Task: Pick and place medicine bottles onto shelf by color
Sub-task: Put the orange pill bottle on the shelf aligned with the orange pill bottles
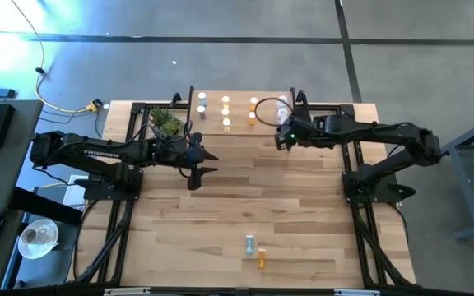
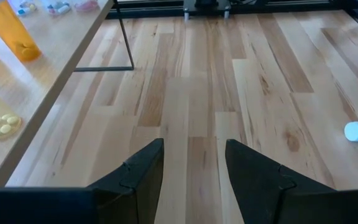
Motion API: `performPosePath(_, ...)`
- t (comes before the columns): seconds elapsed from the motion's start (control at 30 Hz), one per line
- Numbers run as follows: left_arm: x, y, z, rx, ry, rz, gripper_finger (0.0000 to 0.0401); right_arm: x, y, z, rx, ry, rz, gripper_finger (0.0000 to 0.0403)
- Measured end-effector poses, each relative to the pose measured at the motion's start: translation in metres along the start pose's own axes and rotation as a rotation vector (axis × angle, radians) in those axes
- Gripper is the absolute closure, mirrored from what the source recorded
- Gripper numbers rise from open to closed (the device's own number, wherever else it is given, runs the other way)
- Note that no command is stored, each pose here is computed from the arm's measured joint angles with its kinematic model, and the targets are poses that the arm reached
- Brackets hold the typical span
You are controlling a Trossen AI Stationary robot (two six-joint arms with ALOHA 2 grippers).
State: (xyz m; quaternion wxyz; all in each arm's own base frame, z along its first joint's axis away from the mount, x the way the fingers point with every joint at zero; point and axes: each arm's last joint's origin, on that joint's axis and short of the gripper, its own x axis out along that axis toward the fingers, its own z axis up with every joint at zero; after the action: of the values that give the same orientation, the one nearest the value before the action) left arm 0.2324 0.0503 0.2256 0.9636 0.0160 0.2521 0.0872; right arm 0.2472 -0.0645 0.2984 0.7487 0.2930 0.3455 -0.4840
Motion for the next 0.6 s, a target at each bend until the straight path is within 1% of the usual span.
performPosePath(0.17,0.0,0.0,-0.001,-0.001,0.006,-0.001,0.0238,-0.011,0.015,-0.019,0.014,0.071,0.101,0.0238)
performPosePath(0.4,0.0,0.0,-0.001,-0.008,0.006,-0.001,0.0238,-0.033,0.043,-0.053,0.066,0.146,0.263,0.0238)
performPosePath(0.6,0.0,0.0,-0.001,-0.008,0.005,-0.001,0.0238,-0.047,0.07,-0.085,0.041,0.172,0.4,0.0238)
